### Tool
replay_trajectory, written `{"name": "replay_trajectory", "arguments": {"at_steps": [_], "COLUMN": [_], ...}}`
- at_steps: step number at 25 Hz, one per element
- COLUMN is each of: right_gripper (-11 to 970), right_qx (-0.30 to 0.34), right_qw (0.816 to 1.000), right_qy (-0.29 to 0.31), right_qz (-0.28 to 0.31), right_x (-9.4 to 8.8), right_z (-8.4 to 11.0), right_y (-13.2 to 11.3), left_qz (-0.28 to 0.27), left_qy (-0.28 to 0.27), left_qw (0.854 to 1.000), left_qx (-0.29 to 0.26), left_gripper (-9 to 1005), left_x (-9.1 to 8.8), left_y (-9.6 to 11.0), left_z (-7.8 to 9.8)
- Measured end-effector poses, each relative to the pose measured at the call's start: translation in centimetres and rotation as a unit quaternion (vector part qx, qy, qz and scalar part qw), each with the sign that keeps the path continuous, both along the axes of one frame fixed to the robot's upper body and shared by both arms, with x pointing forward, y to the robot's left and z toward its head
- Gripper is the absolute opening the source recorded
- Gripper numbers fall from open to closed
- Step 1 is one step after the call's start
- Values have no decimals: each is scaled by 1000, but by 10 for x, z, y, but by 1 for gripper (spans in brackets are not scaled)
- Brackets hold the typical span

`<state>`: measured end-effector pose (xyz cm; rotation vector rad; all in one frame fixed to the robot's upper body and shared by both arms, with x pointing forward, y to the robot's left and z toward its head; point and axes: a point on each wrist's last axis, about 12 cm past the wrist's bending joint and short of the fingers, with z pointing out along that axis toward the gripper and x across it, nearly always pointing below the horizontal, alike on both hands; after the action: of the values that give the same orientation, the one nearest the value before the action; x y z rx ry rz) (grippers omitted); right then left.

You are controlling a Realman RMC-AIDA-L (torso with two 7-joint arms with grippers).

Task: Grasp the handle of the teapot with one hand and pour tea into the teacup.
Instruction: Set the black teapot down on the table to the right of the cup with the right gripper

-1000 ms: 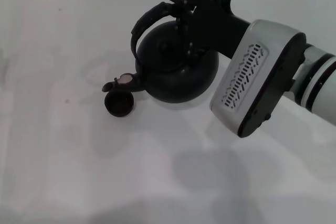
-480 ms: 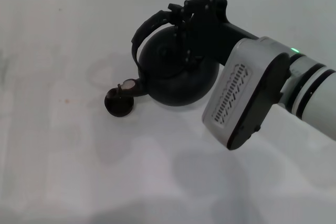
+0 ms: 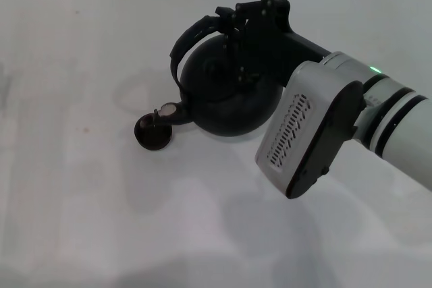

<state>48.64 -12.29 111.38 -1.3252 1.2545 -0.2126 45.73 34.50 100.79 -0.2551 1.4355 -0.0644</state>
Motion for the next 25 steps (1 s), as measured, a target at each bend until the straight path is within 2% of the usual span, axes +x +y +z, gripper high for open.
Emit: {"name": "replay_trajectory", "arguments": {"at_steps": [25], "right_gripper": [108], "right_qx": [-44], "right_qw": [998], "right_qy": [-38], "right_qz": [9], "right_x": [5], "right_z": [-9], "right_y": [2], "left_qz": [-4], "left_qy": [0], "left_qw": [1000], "left_qx": [-1], "left_gripper": [892], "left_x": [1], "left_y": [-2], "left_z": [0]}}
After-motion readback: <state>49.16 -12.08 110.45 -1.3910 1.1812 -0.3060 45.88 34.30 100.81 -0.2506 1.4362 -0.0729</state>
